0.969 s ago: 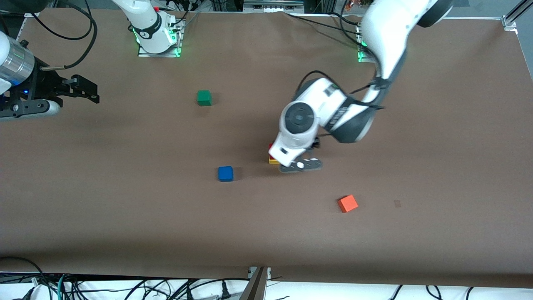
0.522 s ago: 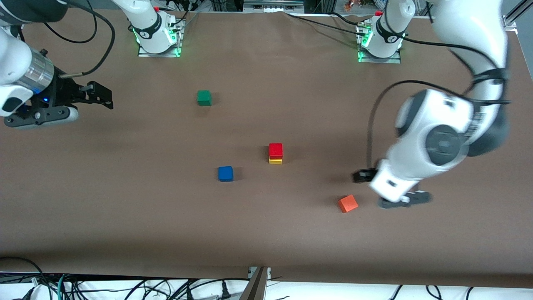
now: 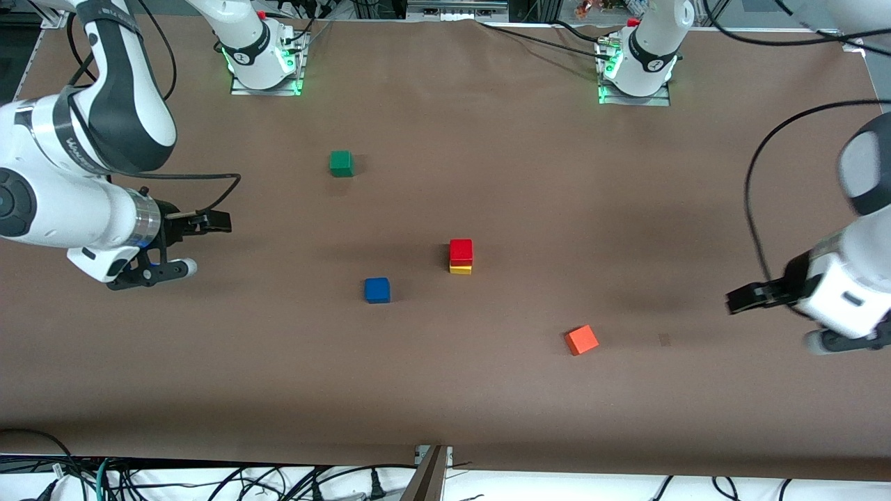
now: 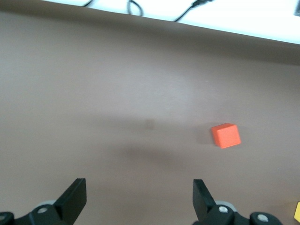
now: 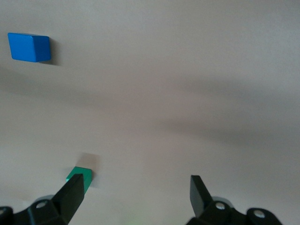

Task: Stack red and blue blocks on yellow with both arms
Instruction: 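Lower the right gripper over the blue cube and close on it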

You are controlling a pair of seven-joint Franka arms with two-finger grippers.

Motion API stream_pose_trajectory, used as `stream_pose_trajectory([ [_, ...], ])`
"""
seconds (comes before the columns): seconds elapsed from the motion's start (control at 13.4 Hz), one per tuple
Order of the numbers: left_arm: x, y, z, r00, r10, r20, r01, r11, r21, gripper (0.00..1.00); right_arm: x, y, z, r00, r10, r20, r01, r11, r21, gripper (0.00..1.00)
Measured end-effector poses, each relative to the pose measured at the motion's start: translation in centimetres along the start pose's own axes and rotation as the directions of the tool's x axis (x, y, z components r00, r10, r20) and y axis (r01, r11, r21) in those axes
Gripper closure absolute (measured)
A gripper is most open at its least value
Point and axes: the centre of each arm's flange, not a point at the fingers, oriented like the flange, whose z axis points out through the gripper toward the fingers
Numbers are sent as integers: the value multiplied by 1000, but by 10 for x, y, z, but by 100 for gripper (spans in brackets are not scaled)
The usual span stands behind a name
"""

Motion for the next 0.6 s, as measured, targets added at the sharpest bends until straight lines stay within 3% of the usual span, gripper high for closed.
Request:
stream_pose_trajectory([
  [0.15,-6,-11,-13,1000,-12,16,11,1000,8,0,8,-20,-3,998,-15,-57,16,1000,7,0],
  [0.3,-14,-8,-24,1000,-6,21,6,1000,12,0,18,-65,8,996,16,-82,-15,1000,12,0],
  [0.6,-35,-8,-46,997,-4,71,1,999,37,0,49,-168,66,984,87,-159,-81,996,39,0],
])
